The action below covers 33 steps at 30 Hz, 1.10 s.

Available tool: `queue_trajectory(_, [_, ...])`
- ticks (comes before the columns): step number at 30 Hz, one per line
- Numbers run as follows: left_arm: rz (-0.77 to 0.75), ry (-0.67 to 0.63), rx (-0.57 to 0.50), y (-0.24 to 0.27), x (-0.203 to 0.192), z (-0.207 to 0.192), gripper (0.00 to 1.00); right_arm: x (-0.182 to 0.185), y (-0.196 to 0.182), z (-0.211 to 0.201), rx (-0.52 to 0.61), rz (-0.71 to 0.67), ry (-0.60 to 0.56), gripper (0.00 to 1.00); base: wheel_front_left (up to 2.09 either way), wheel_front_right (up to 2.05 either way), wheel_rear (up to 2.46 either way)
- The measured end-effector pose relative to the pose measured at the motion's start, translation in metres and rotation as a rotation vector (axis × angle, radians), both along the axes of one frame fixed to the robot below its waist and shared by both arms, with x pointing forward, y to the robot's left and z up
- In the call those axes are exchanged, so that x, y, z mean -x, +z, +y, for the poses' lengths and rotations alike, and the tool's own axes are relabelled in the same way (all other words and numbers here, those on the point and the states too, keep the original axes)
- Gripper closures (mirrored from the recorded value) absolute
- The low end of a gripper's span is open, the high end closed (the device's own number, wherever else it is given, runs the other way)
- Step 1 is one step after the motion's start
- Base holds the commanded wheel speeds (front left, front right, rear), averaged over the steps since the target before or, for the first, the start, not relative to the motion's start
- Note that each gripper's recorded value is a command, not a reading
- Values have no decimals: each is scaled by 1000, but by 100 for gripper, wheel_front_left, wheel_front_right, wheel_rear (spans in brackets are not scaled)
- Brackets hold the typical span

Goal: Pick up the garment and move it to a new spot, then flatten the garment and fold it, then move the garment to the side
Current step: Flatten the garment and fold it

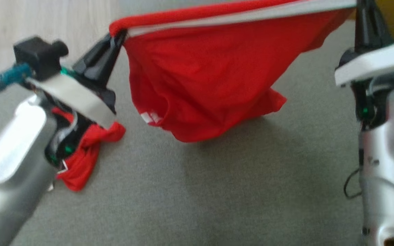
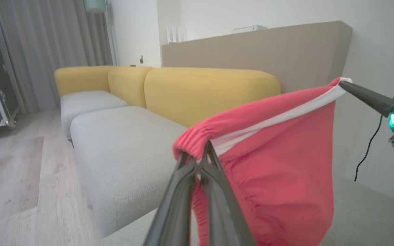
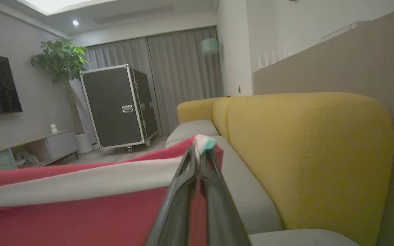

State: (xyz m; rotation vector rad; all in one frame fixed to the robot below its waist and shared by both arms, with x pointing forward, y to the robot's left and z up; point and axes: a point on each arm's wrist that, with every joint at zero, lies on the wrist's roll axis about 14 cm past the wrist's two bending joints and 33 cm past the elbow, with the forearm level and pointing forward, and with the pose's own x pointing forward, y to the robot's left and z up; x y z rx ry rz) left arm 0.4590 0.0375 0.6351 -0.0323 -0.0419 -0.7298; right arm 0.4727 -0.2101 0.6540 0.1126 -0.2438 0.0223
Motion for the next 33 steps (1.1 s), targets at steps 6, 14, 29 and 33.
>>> queue_trajectory(6, [-16, 34, -55, 1, -68, 8, 100, -61, 9, 7, 40, 16, 11, 100, 0, 0, 0])
queue_trajectory(14, [-216, 100, -10, 42, -160, 3, 100, -138, 56, -7, 74, -169, -59, 100, 0, 0, 0])
queue_trajectory(29, [73, -23, -46, -124, -137, -40, 100, -125, -170, -31, 285, 438, -46, 100, 0, 0, 0])
queue_trajectory(33, [108, -87, -110, -148, -102, -39, 100, -102, -189, -35, 320, 538, -27, 100, 0, 0, 0])
